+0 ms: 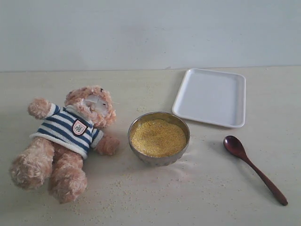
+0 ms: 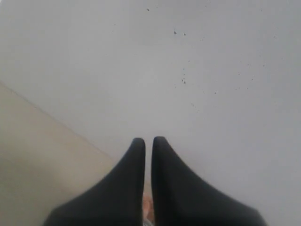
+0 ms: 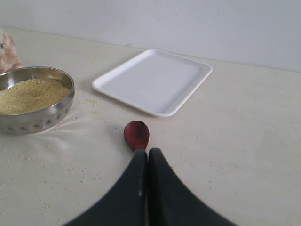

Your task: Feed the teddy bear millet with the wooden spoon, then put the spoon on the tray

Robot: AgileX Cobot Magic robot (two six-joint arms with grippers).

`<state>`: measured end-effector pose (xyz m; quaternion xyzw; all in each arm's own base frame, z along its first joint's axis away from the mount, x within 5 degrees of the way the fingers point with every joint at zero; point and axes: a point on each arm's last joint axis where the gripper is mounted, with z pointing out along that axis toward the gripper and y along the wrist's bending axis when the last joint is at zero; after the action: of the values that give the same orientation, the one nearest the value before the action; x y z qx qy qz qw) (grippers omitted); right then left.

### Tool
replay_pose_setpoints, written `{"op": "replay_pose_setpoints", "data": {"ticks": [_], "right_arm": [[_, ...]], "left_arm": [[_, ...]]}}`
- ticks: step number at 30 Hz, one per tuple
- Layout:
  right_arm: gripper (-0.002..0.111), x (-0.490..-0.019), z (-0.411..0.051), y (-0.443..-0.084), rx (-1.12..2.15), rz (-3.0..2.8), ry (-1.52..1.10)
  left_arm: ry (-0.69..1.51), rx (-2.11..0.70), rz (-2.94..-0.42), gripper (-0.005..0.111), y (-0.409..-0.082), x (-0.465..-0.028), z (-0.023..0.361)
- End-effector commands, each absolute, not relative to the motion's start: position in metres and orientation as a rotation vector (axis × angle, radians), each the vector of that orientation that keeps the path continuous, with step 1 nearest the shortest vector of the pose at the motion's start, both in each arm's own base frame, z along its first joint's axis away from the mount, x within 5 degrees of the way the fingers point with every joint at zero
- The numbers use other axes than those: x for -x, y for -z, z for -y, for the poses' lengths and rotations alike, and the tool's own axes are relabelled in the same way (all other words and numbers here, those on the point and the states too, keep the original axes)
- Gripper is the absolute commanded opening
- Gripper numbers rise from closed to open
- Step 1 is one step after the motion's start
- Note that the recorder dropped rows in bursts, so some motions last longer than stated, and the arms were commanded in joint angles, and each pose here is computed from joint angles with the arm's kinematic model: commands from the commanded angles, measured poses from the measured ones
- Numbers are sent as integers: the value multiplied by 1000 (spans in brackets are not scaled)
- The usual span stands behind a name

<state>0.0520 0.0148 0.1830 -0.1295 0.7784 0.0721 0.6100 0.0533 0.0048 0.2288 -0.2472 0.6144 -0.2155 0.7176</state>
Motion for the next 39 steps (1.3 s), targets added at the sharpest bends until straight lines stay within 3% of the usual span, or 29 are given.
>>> {"op": "replay_pose_setpoints", "data": {"ticks": [1, 8, 15, 19, 27, 29, 31, 36, 39], "right_arm": [[0, -52, -14, -184, 298, -1781, -160], [0, -52, -14, -184, 298, -1784, -160], [0, -52, -14, -184, 298, -1784, -160], [0, -52, -14, -184, 298, -1784, -160], [0, -52, -14, -184, 298, -1784, -160], [0, -52, -14, -184, 298, -1784, -160], [0, -52, -14, -184, 298, -1784, -160], [0, -52, -14, -184, 298, -1784, -160], [0, -52, -14, -184, 298, -1784, -160]], "left_arm": [[551, 600, -1363, 5, -242, -49, -3], [462, 442, -1526, 5, -276, -37, 5], [487, -65, -1742, 5, -306, -45, 34], [641, -184, -1863, 5, -312, -67, 47], [605, -272, -2059, 6, -307, -126, 45], [591, -313, -2097, 13, -304, -141, 45], [587, -336, -2141, 27, -300, -156, 44], [540, -270, -2274, 78, -275, -200, 37], [479, -267, -2342, 82, -256, -222, 31]]}}
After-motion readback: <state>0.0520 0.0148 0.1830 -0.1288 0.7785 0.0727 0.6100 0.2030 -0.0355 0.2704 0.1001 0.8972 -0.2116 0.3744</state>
